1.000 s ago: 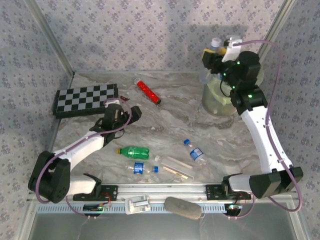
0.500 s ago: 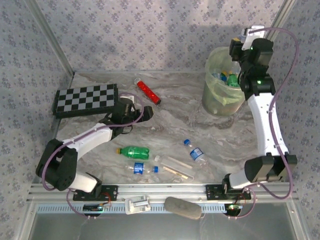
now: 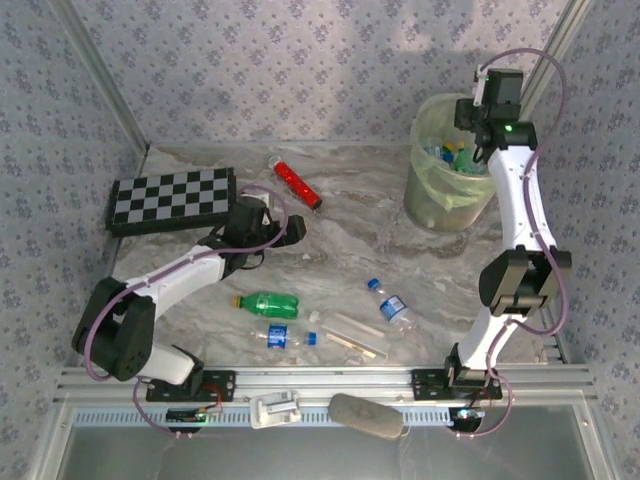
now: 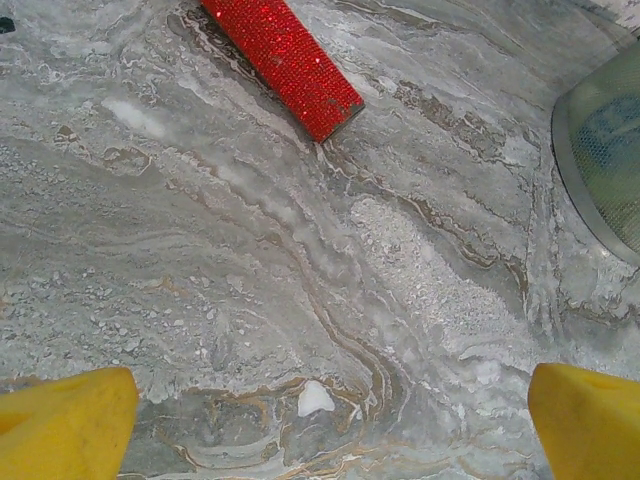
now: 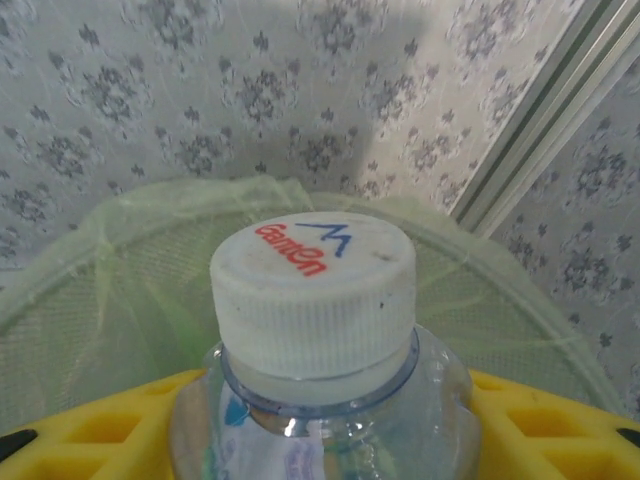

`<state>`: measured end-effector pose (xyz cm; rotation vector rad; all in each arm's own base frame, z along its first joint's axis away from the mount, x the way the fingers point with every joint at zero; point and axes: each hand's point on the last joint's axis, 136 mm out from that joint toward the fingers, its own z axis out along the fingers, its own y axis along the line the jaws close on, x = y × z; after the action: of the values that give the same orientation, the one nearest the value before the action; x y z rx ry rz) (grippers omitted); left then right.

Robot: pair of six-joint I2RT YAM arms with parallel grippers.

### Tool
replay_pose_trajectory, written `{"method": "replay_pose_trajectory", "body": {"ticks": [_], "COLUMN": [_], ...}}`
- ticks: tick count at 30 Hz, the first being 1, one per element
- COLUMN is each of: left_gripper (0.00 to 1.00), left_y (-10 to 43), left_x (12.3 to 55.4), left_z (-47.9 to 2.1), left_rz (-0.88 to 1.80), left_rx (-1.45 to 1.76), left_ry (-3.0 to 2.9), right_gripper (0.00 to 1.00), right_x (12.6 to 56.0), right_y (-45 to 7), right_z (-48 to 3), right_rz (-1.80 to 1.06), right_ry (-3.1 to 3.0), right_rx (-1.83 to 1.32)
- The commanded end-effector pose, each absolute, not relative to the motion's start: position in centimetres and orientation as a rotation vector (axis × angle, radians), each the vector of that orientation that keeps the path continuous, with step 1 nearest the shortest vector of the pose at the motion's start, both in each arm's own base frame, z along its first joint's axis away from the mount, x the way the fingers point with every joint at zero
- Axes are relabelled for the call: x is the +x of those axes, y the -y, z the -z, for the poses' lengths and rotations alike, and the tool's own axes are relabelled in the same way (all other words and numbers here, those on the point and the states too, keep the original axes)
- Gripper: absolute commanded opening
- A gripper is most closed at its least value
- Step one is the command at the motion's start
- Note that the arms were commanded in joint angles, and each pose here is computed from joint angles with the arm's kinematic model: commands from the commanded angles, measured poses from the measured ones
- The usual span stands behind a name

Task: Put the plastic bottles in the bin

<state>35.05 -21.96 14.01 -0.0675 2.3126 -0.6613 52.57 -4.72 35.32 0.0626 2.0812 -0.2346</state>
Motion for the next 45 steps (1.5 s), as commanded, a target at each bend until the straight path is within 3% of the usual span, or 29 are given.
{"method": "replay_pose_trajectory", "body": {"ticks": [1, 6, 8, 9, 17, 25, 30, 35, 45], "left_gripper": [1.0, 1.0, 1.0, 1.0, 1.0, 1.0, 1.0, 1.0, 1.0], "left_y": [22.1, 21.9, 21.9, 21.9, 20.5, 16.6, 13.5, 11.3, 12.1], "left_x": [35.4, 35.5, 35.5, 35.5, 35.8, 36.0, 35.2, 34.2, 34.4], "left_z": [-14.9, -14.9, -15.0, -14.9, -15.4, -15.2, -15.0, -15.3, -14.8], "left_rz": [0.649, 0.642, 0.642, 0.639, 0.598, 0.584, 0.527, 0.478, 0.533], "left_rx": [-0.066, -0.079, -0.08, -0.079, -0.148, -0.374, -0.5, -0.576, -0.553], "left_ry": [-2.304, -2.303, -2.302, -2.305, -2.274, -2.209, -2.168, -2.115, -2.119], "right_gripper": [0.62, 0.72, 0.84, 0.98, 0.99, 0.99, 0.99, 0.99, 0.99], "right_x": [52.1, 52.5, 52.3, 52.2, 49.4, 44.9, 41.8, 37.9, 30.1], "right_y": [4.9, 4.5, 4.3, 4.2, 2.1, -5.9, -11.4, -16.5, -20.3], "right_z": [-34.5, -34.8, -35.6, -35.9, -41.1, -42.6, -39.2, -32.1, -19.5], "right_rz": [0.25, 0.224, 0.22, 0.221, 0.164, -0.179, -0.413, -0.517, -0.441], "right_ry": [-2.149, -2.149, -2.133, -2.127, -2.015, -1.94, -1.96, -2.13, -2.585], "right_rx": [0.056, 0.063, 0.068, 0.068, 0.052, -0.078, -0.185, -0.323, -0.496]}}
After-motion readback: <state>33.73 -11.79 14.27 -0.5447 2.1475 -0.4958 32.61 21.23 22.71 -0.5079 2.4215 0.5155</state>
